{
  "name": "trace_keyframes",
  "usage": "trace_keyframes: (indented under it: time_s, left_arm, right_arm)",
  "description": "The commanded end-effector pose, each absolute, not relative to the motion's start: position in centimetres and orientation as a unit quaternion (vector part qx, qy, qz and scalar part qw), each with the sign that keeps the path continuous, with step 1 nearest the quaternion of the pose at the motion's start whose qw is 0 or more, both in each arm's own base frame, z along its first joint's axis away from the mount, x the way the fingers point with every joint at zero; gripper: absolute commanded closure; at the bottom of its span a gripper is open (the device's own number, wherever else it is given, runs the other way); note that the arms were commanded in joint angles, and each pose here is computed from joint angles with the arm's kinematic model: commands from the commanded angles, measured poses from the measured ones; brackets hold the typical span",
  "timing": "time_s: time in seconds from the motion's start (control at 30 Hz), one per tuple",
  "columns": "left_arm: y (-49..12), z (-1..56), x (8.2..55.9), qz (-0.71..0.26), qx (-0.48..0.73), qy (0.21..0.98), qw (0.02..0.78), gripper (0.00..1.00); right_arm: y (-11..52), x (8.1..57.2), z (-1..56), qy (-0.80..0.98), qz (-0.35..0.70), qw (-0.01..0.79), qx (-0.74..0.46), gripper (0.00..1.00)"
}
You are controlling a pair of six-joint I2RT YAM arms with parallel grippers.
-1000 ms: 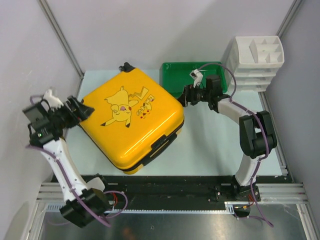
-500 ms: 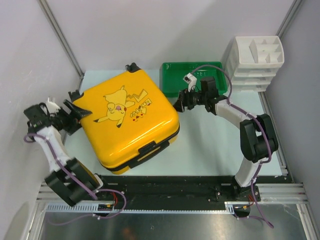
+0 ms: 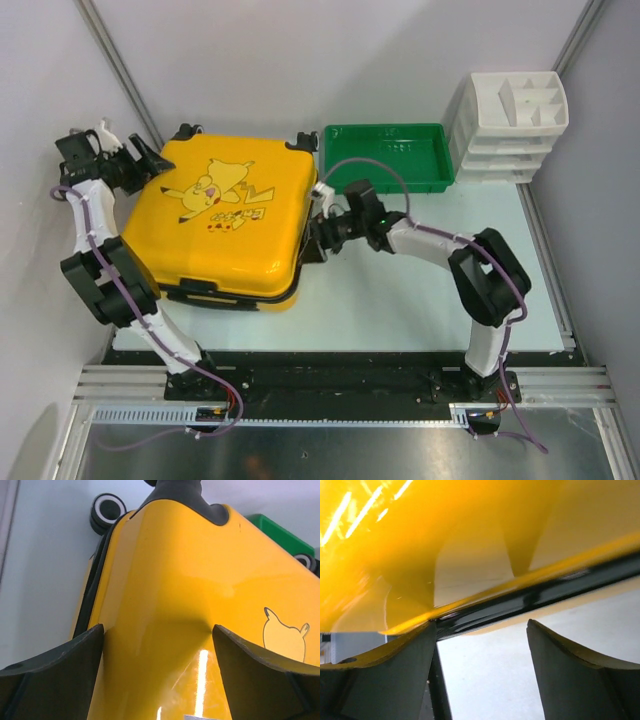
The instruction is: Open, take out, and arrange the luggage
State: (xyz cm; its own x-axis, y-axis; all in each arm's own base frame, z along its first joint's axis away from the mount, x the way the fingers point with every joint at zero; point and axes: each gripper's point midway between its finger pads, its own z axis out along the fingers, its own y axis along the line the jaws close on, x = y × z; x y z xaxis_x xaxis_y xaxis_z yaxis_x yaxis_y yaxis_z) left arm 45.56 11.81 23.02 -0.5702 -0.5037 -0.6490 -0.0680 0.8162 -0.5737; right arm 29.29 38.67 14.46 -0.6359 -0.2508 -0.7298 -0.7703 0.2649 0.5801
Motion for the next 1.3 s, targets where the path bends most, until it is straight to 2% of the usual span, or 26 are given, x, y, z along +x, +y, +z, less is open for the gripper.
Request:
trace_keyframes:
  time_s: [0.0, 0.1, 0.3, 0.47, 0.63, 0.67, 0.77, 0.9, 1.0, 1.13, 1.27]
  left_arm:
    - [6.2, 30.2, 43.3, -0.263, -0.076, 0.838, 0.472, 0.08]
    - [6.1, 32.5, 41.2, -0.196, -0.046, 0.836, 0.511, 0.04]
    - [3.3, 34.7, 38.9, -0.150, 0.027, 0.825, 0.544, 0.02]
    - [-1.1, 35.8, 40.5, -0.137, 0.096, 0.820, 0.548, 0.01]
    - [-8.2, 35.8, 43.0, -0.189, 0.162, 0.811, 0.530, 0.01]
    - [-11.2, 35.3, 43.5, -0.200, 0.190, 0.809, 0.519, 0.01]
    - [-14.8, 33.4, 45.0, -0.190, 0.223, 0.813, 0.502, 0.00]
    - [-16.9, 31.1, 47.6, -0.184, 0.214, 0.829, 0.483, 0.02]
    - [-19.0, 29.0, 48.6, -0.229, 0.215, 0.834, 0.454, 0.04]
    - [-22.0, 25.5, 46.6, -0.288, 0.235, 0.842, 0.392, 0.10]
    - [-24.7, 20.8, 42.0, -0.297, 0.269, 0.857, 0.325, 0.11]
  right_arm:
    - [44.5, 26.4, 16.3, 0.711, 0.514, 0.273, -0.395, 0.20]
    - [46.9, 25.6, 17.3, 0.689, 0.510, 0.293, -0.424, 0.19]
    - [48.8, 23.6, 19.2, 0.641, 0.488, 0.335, -0.488, 0.18]
    - [45.7, 24.5, 20.1, 0.657, 0.473, 0.342, -0.477, 0.17]
    - [38.6, 29.4, 22.3, 0.689, 0.445, 0.388, -0.420, 0.16]
    - [37.4, 29.9, 21.7, 0.699, 0.440, 0.386, -0.410, 0.15]
    - [33.4, 32.5, 22.3, 0.701, 0.408, 0.426, -0.400, 0.13]
    - [29.4, 34.5, 21.0, 0.713, 0.369, 0.450, -0.391, 0.11]
    - [28.0, 35.6, 21.2, 0.696, 0.353, 0.487, -0.392, 0.09]
    - [27.6, 35.7, 19.6, 0.691, 0.345, 0.493, -0.402, 0.08]
    - [27.4, 34.8, 18.3, 0.680, 0.345, 0.496, -0.415, 0.08]
